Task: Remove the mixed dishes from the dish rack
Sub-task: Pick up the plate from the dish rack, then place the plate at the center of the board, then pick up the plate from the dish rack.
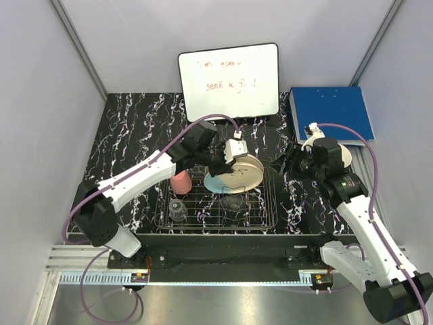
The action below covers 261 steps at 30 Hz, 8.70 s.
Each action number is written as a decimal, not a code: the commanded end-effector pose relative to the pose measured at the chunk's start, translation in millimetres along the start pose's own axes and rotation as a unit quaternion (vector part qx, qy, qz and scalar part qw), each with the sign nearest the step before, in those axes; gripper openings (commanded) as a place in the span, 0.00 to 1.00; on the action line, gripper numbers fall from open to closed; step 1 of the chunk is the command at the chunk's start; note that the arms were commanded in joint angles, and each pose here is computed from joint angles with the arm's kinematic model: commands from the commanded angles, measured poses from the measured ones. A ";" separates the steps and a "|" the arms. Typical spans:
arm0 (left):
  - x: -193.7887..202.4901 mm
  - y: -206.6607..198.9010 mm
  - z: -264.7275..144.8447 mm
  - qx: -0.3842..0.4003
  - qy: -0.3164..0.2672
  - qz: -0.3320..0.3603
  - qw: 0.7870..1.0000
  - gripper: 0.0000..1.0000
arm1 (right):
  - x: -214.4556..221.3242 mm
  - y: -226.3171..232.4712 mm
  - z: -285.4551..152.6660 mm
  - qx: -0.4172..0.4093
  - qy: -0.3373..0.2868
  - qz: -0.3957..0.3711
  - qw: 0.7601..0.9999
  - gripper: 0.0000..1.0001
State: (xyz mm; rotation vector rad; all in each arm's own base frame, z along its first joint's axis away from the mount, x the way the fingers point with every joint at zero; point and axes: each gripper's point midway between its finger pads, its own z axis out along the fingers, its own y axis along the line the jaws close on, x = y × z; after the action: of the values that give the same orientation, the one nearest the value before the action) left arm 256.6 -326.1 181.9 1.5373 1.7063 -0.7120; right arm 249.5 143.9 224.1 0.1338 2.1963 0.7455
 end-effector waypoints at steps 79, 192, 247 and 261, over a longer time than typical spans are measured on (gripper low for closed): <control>-225.7 -6.0 -201.6 0.137 -0.456 -0.334 0.814 0.55 | -95.0 138.9 -60.4 -0.319 -0.165 0.043 0.932 0.00; -56.6 31.3 -230.4 -0.267 -0.403 -0.395 0.781 0.99 | -51.6 -105.1 65.9 0.141 -0.026 0.300 0.943 0.83; -0.4 49.3 -18.5 -0.115 -0.106 0.004 0.988 0.30 | -56.9 -41.1 15.7 -0.033 -0.143 0.174 0.974 0.73; -28.7 66.8 -53.7 -0.174 -0.099 0.036 0.979 0.00 | -57.7 -37.7 13.3 -0.039 -0.143 0.172 0.974 0.73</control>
State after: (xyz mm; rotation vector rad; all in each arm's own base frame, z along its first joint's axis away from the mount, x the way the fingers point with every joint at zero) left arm 300.0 -297.7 186.1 1.2859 1.6225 -0.5955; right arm 301.1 96.0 217.7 0.6095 1.9364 0.9063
